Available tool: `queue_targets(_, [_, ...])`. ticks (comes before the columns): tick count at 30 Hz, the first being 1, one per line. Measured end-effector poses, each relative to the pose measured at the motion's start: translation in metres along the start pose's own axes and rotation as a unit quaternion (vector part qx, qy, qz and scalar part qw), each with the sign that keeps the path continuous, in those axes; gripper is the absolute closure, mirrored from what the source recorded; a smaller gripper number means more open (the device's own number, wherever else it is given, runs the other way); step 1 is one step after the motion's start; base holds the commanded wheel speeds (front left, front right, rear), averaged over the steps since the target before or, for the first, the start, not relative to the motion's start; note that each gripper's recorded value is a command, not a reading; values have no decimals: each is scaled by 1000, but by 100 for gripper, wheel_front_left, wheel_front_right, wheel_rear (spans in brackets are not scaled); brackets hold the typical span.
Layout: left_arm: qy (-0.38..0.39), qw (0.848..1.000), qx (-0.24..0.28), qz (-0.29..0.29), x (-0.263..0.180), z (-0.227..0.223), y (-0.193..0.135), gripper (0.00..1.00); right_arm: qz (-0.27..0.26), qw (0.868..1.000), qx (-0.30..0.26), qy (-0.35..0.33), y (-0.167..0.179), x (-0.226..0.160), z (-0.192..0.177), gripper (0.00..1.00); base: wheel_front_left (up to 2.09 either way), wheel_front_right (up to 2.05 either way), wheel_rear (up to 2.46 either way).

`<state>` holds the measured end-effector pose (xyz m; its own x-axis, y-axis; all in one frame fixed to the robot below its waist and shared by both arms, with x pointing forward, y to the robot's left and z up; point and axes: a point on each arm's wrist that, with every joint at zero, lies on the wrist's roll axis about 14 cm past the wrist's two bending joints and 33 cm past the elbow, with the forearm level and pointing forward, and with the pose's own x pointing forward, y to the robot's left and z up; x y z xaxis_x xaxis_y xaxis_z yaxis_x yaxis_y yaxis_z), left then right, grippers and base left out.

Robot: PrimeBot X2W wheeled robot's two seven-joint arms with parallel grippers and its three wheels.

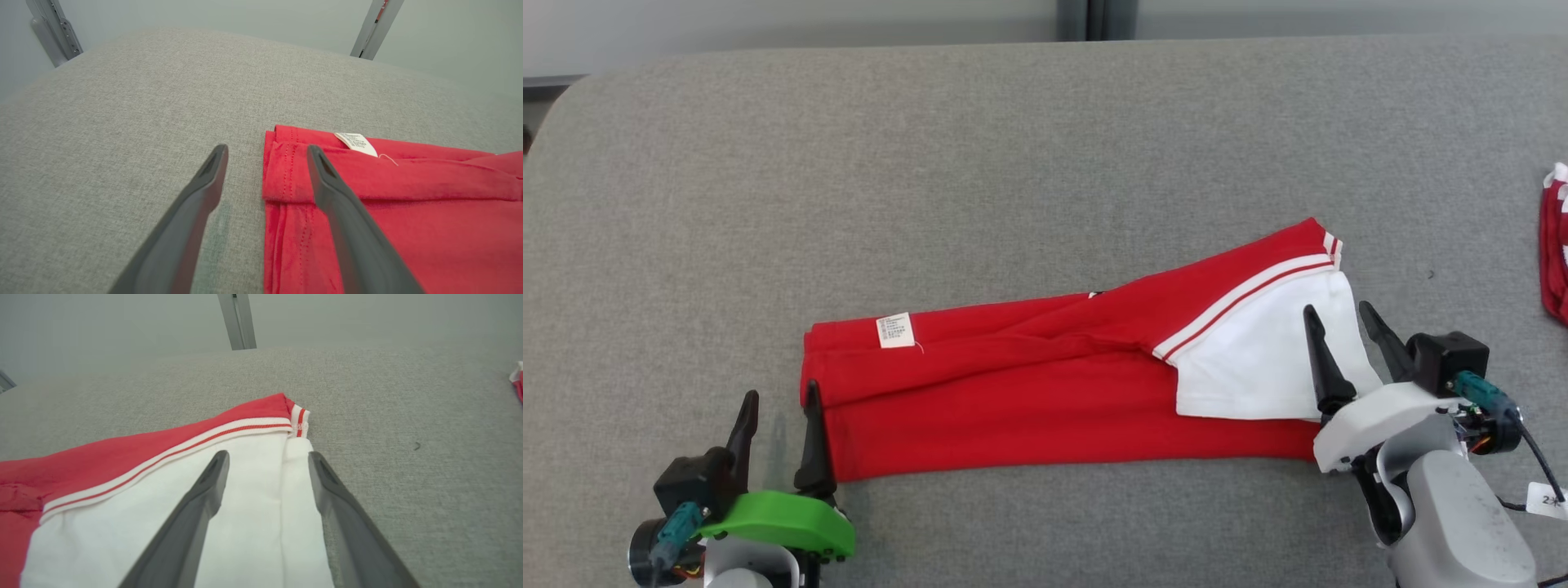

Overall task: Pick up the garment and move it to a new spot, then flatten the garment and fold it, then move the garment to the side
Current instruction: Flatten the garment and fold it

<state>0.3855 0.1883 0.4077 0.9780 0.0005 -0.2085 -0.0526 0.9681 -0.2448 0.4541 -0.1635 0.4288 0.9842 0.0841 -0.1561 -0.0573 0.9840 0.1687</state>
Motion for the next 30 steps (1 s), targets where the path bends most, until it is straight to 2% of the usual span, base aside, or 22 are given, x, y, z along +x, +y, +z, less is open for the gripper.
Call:
queue_targets(3, [0,1000,-4,4,-2,0,1,0,-6,998,-20,66,-4,-2,-36,0,0,0,0])
queue_targets(7, [2,1000,-7,5,-2,-1,0,0,-14,995,-24,100,-10,-2,-53,0,0,0,0])
queue_targets(8, [2,1000,-7,5,-2,-1,-1,0,-12,994,-22,104,-8,-2,-56,15,0,0,0])
queue_targets(9, [2,1000,-7,5,-2,-2,-1,0,-10,994,-19,109,-7,-2,-58,62,0,0,0])
queue_targets(10, [2,1000,-7,4,-1,-2,-2,0,-9,994,-13,111,-5,-2,-59,100,0,0,0])
queue_targets(17, [4,1000,-5,-11,1,-3,-13,0,-40,995,3,90,-24,-5,-47,100,0,0,0])
queue_targets(20, [5,1000,-3,-25,4,-4,-22,0,-92,993,-19,64,-70,-14,-26,100,0,0,0])
queue_targets(24, [6,999,-2,-49,9,-4,-38,0,-146,988,-45,-20,-113,-22,33,100,0,0,0])
queue_targets(27, [6,998,-1,-65,10,-4,-49,0,-150,985,-53,-67,-113,-25,62,100,0,0,0])
queue_targets(30, [4,997,-4,-73,11,-2,-55,0,-117,988,-55,-89,-87,-24,72,100,0,0,0])
